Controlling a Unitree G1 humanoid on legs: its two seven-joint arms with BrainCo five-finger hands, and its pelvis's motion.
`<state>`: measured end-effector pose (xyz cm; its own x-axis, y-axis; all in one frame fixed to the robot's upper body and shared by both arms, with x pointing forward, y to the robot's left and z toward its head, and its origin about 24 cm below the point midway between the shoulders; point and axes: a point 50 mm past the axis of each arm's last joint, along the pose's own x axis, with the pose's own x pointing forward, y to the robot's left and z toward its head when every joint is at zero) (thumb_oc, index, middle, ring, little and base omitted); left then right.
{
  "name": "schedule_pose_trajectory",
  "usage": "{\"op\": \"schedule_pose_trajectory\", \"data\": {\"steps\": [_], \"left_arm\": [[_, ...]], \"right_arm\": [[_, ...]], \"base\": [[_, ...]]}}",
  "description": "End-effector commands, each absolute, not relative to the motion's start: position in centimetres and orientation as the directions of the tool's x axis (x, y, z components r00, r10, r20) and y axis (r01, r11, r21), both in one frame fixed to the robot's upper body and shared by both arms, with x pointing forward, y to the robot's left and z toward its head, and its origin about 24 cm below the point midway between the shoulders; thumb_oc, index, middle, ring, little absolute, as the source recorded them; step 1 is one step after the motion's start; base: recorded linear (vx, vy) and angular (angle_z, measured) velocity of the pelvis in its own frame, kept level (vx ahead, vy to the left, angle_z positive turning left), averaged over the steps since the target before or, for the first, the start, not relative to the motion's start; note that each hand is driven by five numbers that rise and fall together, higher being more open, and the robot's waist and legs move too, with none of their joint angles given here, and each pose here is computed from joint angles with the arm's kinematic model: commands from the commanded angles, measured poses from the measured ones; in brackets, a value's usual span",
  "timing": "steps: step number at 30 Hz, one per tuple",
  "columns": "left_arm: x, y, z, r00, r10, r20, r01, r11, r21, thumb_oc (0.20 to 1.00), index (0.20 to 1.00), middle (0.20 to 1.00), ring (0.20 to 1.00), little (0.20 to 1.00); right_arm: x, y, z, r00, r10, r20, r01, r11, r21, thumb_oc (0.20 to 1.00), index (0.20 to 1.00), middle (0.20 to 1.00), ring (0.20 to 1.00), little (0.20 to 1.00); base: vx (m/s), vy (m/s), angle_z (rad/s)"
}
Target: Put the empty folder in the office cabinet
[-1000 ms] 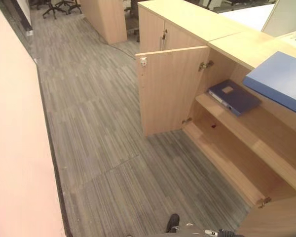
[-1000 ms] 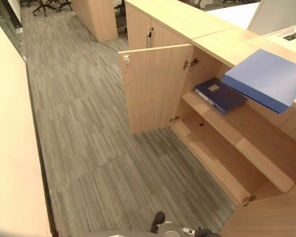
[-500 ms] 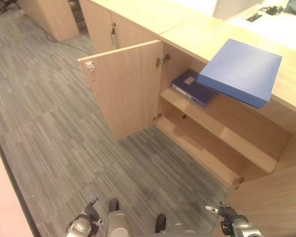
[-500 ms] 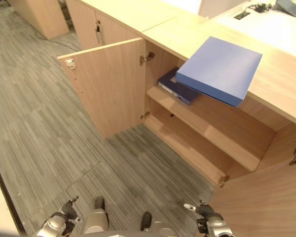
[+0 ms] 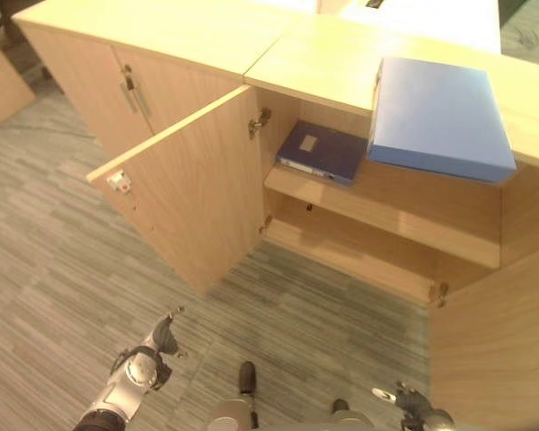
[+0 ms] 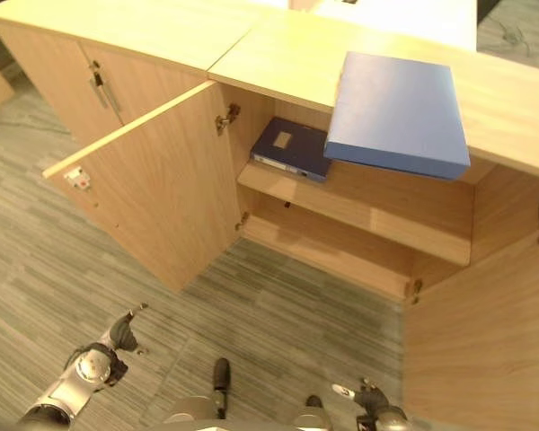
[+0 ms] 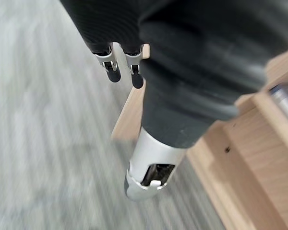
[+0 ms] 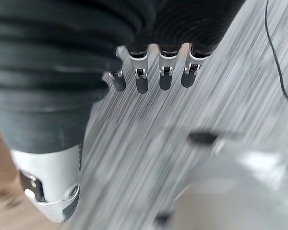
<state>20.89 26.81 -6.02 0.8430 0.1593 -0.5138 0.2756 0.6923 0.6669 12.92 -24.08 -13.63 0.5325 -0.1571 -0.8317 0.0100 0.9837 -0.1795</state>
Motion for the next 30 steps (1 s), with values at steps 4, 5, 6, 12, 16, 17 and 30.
{"op": "schedule_pose_trajectory", "data": {"steps": [4, 5, 6, 12, 16, 17, 30], "left_arm": [[18.7, 27.0, -6.5, 0.828, 0.132, -0.546, 0.297, 0.721, 0.626, 1.000, 1.000, 1.000, 1.000, 1.000], [18.6, 27.0, -6.5, 0.827, 0.133, -0.546, 0.297, 0.721, 0.626, 1.000, 1.000, 1.000, 1.000, 1.000], [18.3, 26.7, -6.7, 0.823, 0.125, -0.555, 0.297, 0.738, 0.606, 1.000, 1.000, 1.000, 1.000, 1.000], [18.9, 24.7, -7.4, 0.819, 0.073, -0.569, 0.320, 0.765, 0.559, 1.000, 1.000, 1.000, 1.000, 1.000], [19.7, 23.4, -7.4, 0.827, 0.026, -0.562, 0.346, 0.764, 0.544, 1.000, 1.000, 1.000, 1.000, 1.000], [19.9, 23.1, -7.3, 0.831, 0.012, -0.557, 0.352, 0.764, 0.541, 1.000, 1.000, 1.000, 1.000, 1.000], [19.9, 21.8, -7.9, 0.810, -0.018, -0.586, 0.351, 0.815, 0.461, 1.000, 1.000, 1.000, 1.000, 1.000]], "right_arm": [[14.4, -24.7, -12.8, 0.575, -0.163, -0.802, -0.012, 0.978, -0.207, 1.000, 1.000, 1.000, 1.000, 1.000], [14.4, -24.7, -12.8, 0.575, -0.162, -0.802, -0.013, 0.978, -0.207, 1.000, 1.000, 1.000, 1.000, 1.000], [14.2, -24.2, -13.2, 0.559, -0.153, -0.815, -0.025, 0.979, -0.201, 1.000, 1.000, 1.000, 1.000, 1.000], [15.0, -23.1, -13.9, 0.521, -0.145, -0.841, -0.051, 0.978, -0.200, 1.000, 1.000, 1.000, 1.000, 1.000], [15.6, -23.3, -13.8, 0.514, -0.156, -0.844, -0.046, 0.977, -0.209, 1.000, 1.000, 1.000, 1.000, 1.000], [15.3, -23.3, -14.0, 0.500, -0.158, -0.852, -0.050, 0.976, -0.210, 1.000, 1.000, 1.000, 1.000, 1.000], [13.1, -25.8, -14.4, 0.394, -0.254, -0.883, -0.076, 0.949, -0.306, 1.000, 1.000, 1.000, 1.000, 1.000]], "base": [[0.06, 0.224, -1.02], [0.06, 0.177, -0.70], [0.11, 0.130, -1.39], [0.08, 0.017, -0.52], [0.08, -0.100, -0.35], [0.30, -0.214, -0.28], [0.19, -0.263, 0.36]]}}
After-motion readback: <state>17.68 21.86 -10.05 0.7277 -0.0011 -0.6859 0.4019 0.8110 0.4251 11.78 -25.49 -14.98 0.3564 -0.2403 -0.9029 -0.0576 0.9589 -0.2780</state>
